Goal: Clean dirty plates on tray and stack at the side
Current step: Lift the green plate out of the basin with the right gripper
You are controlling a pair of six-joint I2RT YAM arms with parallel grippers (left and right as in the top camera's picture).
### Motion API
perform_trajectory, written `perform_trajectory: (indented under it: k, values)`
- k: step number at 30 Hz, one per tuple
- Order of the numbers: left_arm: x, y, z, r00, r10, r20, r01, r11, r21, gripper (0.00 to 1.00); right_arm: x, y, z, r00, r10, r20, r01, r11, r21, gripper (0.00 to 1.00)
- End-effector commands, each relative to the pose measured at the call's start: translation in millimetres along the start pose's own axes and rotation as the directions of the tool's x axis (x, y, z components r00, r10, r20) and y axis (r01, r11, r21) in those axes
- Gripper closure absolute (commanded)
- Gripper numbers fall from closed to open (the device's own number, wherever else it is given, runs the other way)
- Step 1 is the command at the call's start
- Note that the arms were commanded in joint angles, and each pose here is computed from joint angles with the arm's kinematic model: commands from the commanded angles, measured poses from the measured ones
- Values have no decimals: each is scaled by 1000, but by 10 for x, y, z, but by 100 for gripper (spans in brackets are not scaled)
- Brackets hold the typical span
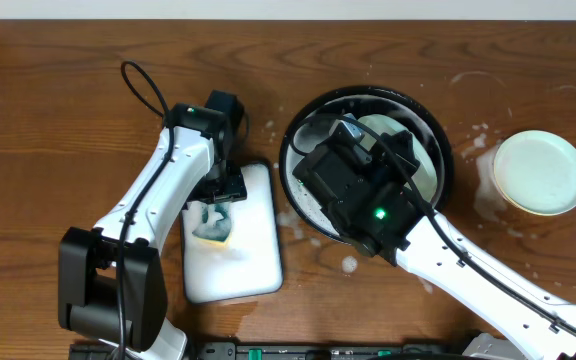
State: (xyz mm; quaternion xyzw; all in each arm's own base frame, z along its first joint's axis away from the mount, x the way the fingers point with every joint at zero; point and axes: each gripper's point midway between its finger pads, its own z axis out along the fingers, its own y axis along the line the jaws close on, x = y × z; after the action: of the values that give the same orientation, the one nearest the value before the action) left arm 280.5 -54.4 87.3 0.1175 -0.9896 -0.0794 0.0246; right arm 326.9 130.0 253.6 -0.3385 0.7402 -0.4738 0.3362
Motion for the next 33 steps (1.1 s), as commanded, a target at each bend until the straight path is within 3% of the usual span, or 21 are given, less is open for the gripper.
perform_trajectory:
  k: [1, 33]
  values:
    - [8, 17, 2, 1000, -5, -6, 5, 1000, -1, 19, 0, -144, -60, 998, 57, 5, -57, 997, 45, 99]
    - [8, 17, 2, 1000, -5, -6, 5, 1000, -1, 19, 5, -142, -59, 997, 75, 5, -75, 996, 45, 99]
